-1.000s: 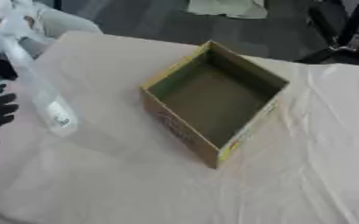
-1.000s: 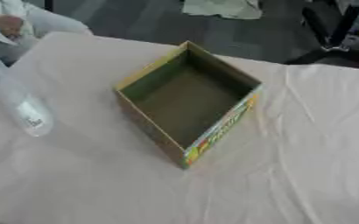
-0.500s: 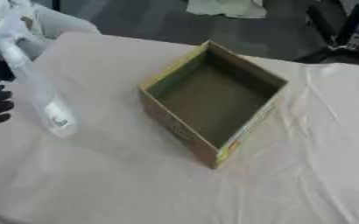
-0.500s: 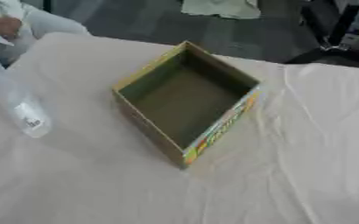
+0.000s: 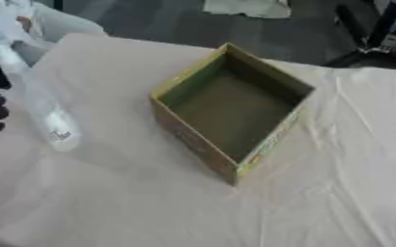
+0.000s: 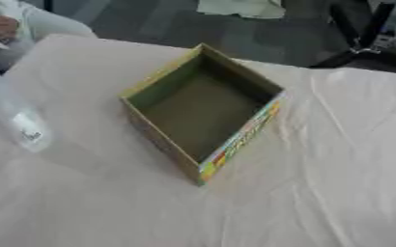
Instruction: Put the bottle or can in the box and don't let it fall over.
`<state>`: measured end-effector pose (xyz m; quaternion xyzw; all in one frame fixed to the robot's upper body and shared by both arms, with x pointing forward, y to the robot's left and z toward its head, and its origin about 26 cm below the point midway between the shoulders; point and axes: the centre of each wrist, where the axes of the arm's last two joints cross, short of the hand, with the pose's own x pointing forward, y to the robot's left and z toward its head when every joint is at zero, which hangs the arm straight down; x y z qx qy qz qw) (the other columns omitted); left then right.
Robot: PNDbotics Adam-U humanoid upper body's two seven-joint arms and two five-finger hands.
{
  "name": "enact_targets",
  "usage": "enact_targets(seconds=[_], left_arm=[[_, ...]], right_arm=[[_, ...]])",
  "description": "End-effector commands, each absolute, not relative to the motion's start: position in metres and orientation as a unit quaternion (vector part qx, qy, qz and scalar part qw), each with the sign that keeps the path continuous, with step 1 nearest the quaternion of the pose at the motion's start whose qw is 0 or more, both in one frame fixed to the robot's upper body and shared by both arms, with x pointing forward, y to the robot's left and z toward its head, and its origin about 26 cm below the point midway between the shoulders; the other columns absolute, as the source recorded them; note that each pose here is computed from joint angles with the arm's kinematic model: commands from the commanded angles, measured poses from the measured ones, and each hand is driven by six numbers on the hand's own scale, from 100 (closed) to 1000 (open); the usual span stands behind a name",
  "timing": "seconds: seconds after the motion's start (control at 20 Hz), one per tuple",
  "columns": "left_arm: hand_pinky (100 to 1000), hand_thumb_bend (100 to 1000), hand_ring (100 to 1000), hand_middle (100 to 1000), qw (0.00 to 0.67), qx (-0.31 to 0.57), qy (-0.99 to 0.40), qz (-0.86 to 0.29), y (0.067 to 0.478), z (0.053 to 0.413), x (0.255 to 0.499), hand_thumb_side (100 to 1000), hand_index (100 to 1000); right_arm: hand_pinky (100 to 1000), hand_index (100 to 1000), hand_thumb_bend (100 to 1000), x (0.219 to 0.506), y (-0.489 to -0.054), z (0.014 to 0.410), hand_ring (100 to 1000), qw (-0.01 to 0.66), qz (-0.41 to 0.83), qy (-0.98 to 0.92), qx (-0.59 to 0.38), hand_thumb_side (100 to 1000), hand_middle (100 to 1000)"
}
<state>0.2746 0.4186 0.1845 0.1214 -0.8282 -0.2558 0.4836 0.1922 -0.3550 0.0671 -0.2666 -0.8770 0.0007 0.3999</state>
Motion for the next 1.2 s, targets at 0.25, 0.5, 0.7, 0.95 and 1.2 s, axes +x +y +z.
enact_targets(seconds=[0.25,0.5,0.7,0.95,1.2], left_arm=[[1000,420,1000,1000,0.464,0.143,-0.849,-0.207,0.413,0.196,0.256,774,907],[1000,411,1000,1000,0.467,0.158,-0.850,-0.186,0.414,0.196,0.253,771,908],[1000,411,1000,1000,0.474,0.168,-0.844,-0.187,0.419,0.195,0.255,771,914],[1000,413,1000,1000,0.484,0.164,-0.836,-0.200,0.426,0.196,0.266,772,917],[1000,417,1000,1000,0.492,0.156,-0.828,-0.219,0.432,0.199,0.277,773,917]], right_arm=[[921,911,100,0.194,-0.353,0.072,1000,0.395,0.005,-0.878,-0.269,565,1000],[921,911,100,0.195,-0.353,0.072,1000,0.398,0.004,-0.878,-0.268,571,1000],[921,911,100,0.194,-0.354,0.072,1000,0.396,0.003,-0.878,-0.268,564,1000],[922,911,100,0.195,-0.354,0.073,1000,0.398,0.003,-0.878,-0.265,568,1000],[922,911,100,0.194,-0.355,0.073,1000,0.398,0.002,-0.879,-0.263,564,1000]])
